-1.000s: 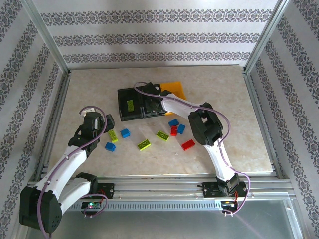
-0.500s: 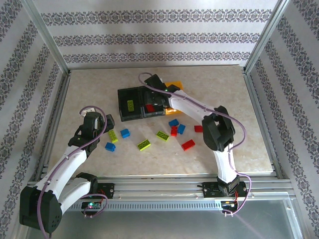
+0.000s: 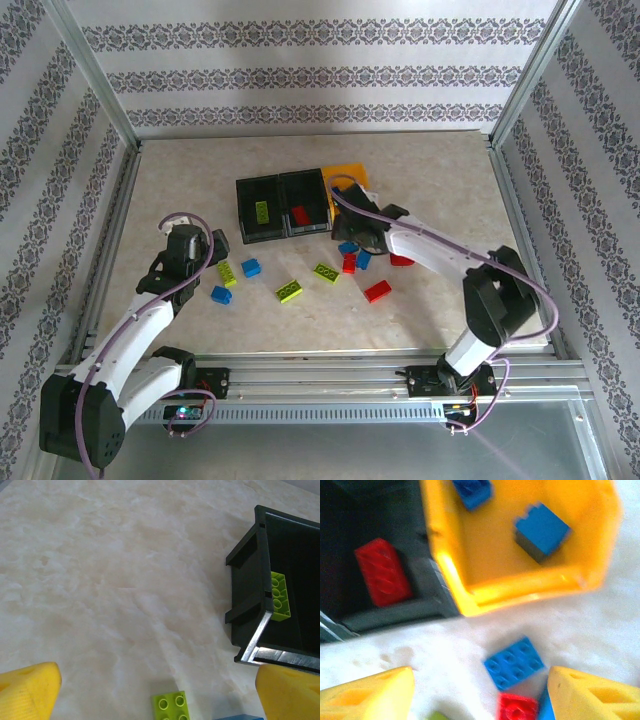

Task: Sort the legos into containers by color
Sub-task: Touch the lego at the center of the table.

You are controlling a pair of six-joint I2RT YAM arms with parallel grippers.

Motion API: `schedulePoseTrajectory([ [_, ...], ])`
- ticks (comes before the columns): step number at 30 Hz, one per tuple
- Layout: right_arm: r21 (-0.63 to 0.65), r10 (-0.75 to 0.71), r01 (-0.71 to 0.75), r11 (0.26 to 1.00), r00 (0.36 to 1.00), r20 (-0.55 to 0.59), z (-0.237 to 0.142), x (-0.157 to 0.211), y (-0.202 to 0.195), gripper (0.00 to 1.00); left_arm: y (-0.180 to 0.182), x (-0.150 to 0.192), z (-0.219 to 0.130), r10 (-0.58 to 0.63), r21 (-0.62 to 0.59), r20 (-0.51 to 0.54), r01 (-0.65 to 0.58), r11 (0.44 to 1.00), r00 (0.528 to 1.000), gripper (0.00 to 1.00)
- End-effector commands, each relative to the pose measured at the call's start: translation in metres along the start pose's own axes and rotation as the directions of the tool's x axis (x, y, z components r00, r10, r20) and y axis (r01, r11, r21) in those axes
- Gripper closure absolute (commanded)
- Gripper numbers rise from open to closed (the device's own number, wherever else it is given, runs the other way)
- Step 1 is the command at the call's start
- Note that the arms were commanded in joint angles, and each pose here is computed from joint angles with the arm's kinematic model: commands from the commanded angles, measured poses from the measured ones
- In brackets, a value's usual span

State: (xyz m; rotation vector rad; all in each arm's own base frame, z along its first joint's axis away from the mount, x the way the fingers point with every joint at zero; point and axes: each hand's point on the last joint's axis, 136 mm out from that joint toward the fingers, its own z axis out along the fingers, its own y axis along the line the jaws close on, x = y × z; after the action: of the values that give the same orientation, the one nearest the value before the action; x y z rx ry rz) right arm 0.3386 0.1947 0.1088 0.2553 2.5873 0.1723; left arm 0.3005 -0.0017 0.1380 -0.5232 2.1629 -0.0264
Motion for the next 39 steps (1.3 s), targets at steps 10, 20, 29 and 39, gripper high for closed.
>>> schedulePoseTrajectory([
  [10, 0.158, 0.307, -0.305, 0.939, 0.952, 0.009, -0.002, 0.049, -0.105, 0.23, -0.004, -0.006, 0.002, -0.012, 0.023, 0.003, 0.012, 1.000, 1.000, 0.00],
  [20, 0.165, 0.421, -0.415, 0.895, 0.907, -0.004, 0.005, 0.064, -0.134, 0.20, -0.004, -0.007, 0.003, -0.012, 0.025, 0.011, 0.011, 1.000, 1.000, 0.00],
  [29, 0.145, 0.462, -0.454, 0.879, 0.886, -0.025, 0.018, 0.065, -0.137, 0.18, -0.003, -0.004, 0.004, -0.013, 0.021, -0.001, 0.013, 1.000, 1.000, 0.00],
  [39, 0.117, 0.479, -0.472, 0.874, 0.877, -0.040, 0.037, 0.054, -0.130, 0.20, -0.002, -0.001, 0.005, -0.016, 0.017, -0.003, 0.016, 1.000, 1.000, 0.00],
])
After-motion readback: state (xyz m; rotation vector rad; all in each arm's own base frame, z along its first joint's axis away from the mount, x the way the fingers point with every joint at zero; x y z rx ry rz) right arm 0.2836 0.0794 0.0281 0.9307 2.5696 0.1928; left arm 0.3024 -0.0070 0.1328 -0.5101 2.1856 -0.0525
